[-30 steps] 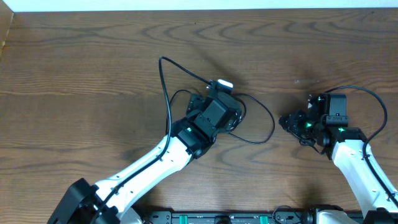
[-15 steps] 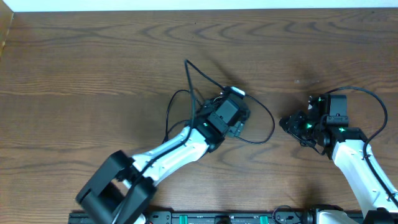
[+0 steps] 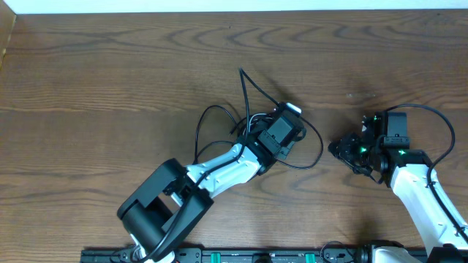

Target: Untangle cables

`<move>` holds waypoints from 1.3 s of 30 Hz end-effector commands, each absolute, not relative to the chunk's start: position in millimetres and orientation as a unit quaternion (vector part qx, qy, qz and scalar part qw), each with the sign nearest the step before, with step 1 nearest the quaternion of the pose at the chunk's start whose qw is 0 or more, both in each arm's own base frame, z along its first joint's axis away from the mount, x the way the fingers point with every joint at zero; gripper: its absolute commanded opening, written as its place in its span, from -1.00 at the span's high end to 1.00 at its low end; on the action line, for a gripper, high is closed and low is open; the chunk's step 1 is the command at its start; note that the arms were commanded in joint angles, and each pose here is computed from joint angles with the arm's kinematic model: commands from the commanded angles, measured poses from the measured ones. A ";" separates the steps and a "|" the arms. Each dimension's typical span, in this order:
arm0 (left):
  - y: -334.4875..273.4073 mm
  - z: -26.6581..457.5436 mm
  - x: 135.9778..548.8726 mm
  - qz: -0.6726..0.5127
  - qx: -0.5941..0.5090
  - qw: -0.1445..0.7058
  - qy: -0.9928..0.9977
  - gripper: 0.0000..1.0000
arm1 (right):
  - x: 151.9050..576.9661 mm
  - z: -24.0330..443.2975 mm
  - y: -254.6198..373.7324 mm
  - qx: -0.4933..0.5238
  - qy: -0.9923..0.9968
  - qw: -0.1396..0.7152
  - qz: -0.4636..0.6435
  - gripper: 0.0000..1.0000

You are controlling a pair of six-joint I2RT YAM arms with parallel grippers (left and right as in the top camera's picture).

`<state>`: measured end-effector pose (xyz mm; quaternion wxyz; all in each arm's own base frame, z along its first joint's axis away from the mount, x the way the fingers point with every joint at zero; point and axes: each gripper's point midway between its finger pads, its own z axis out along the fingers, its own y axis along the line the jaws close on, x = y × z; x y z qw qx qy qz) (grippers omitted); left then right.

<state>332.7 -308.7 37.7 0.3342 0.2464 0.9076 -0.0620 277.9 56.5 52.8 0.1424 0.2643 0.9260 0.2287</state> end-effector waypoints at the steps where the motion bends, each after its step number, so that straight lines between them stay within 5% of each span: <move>1: -306.6 24.9 338.3 -0.043 0.244 0.331 0.911 -0.11 | 276.2 53.9 54.4 0.261 0.928 0.145 0.225 0.30; 12: -306.6 10.8 340.1 -0.039 0.244 0.326 0.913 0.05 | 276.1 53.9 54.4 0.261 0.928 0.144 0.225 0.31; 23: -306.4 21.7 339.8 -0.043 0.241 0.330 0.911 0.84 | 274.5 55.4 60.4 0.256 0.926 0.137 0.240 0.36; 39: -323.1 164.0 306.0 -0.213 0.219 0.375 0.875 0.85 | 262.1 81.7 132.2 0.158 0.909 0.095 0.373 0.30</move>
